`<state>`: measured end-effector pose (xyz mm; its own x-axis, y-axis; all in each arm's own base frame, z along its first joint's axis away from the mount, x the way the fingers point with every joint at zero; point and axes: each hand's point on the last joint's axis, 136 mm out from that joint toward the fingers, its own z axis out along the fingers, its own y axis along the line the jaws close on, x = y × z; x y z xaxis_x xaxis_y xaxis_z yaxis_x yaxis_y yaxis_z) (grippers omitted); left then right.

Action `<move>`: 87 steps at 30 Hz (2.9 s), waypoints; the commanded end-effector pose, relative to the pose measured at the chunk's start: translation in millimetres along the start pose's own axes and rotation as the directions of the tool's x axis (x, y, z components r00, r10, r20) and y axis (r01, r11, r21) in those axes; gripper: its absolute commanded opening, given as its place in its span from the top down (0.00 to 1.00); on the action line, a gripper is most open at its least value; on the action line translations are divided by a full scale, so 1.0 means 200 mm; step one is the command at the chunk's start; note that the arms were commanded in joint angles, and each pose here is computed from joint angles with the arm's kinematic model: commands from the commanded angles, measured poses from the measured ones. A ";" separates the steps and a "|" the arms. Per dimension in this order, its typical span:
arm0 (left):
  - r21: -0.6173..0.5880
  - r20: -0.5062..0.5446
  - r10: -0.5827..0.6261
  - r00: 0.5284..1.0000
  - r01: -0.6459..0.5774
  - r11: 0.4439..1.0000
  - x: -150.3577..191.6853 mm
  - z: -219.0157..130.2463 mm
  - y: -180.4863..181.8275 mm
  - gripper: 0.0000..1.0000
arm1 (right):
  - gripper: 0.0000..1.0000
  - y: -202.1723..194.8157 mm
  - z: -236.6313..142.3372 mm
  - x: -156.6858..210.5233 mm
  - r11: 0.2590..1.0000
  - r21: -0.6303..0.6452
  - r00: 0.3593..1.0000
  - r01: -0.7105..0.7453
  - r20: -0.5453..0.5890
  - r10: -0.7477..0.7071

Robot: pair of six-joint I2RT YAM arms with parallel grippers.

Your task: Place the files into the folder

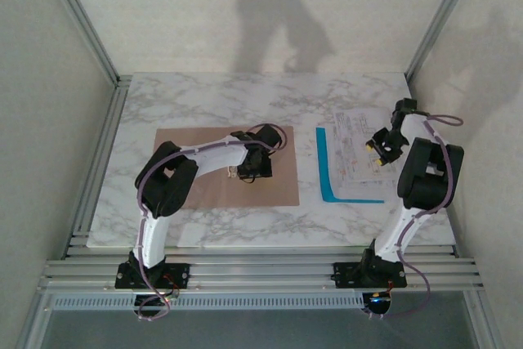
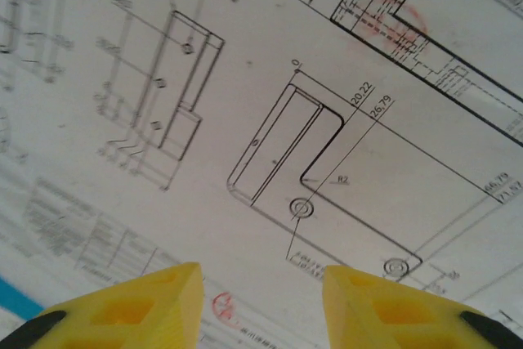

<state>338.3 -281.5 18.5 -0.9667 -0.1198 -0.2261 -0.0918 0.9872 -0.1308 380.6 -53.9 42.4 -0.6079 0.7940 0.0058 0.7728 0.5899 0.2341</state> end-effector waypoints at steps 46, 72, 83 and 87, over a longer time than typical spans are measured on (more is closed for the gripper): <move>0.053 0.208 -0.002 0.978 -0.009 0.999 -0.41 -0.31 -0.15 0.26 | 0.51 0.04 -0.07 0.13 0.998 -0.032 0.998 0.053 -0.029 -0.054; 0.053 0.043 0.043 0.998 -0.045 0.998 -0.36 0.13 -0.07 0.51 | 0.38 -0.34 0.09 0.04 0.988 0.119 0.990 -0.101 -0.089 0.112; 0.106 0.076 0.142 0.987 -0.149 0.983 -0.44 0.16 -0.25 0.53 | 0.40 -0.23 0.16 0.19 0.994 0.102 0.986 -0.040 -0.160 0.056; 0.135 0.092 0.150 0.984 -0.162 0.978 -0.47 0.16 -0.33 0.53 | 0.41 -0.17 0.18 0.24 0.996 0.087 0.983 -0.032 -0.175 0.047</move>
<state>445.6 -322.1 25.3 -0.9376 -0.0220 -0.3469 0.0529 0.9774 -0.2049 334.7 -78.8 14.5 -0.5695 0.8206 0.0476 0.8209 0.5648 0.0846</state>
